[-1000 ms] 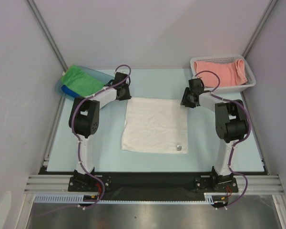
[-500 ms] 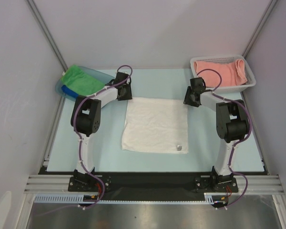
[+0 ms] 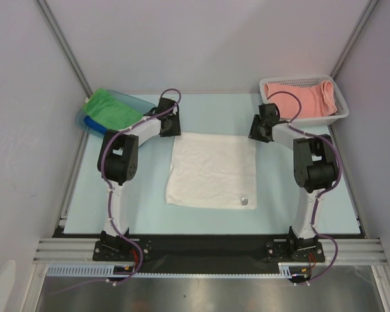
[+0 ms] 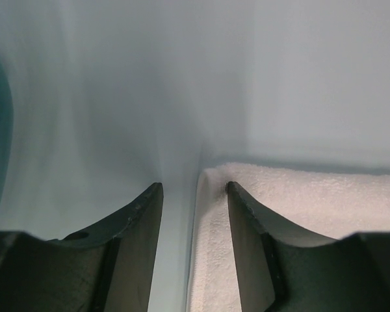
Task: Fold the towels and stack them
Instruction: Fold the towel
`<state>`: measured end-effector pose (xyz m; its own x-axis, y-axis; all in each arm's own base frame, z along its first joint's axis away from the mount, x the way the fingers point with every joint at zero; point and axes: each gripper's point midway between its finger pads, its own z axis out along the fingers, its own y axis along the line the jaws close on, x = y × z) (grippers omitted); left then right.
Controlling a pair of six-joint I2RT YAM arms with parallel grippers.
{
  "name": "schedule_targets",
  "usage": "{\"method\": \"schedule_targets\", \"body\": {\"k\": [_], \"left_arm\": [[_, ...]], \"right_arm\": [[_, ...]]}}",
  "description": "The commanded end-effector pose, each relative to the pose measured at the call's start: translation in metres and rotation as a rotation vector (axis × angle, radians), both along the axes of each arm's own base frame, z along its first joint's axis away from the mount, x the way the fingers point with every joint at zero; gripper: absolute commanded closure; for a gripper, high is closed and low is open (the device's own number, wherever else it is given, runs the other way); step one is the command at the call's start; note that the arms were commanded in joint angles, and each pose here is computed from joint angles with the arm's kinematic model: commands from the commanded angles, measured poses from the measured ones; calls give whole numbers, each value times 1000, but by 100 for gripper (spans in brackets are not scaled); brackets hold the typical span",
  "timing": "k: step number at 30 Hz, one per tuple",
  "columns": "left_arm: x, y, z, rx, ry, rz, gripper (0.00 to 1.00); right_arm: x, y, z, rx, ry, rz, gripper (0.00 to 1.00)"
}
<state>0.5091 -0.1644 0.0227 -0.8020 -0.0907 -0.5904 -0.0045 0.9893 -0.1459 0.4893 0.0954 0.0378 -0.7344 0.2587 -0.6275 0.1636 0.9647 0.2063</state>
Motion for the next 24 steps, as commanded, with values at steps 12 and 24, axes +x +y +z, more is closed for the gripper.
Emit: {"method": "schedule_targets", "body": {"k": [12,24], "left_arm": [[5,-16,-27,-61,39,-20,54],[0,-25,-22,-106,35,-38,73]], "right_arm": [[10,12,-5,-15,-14,33,60],[13,13,7,-25,-36,37,81]]}}
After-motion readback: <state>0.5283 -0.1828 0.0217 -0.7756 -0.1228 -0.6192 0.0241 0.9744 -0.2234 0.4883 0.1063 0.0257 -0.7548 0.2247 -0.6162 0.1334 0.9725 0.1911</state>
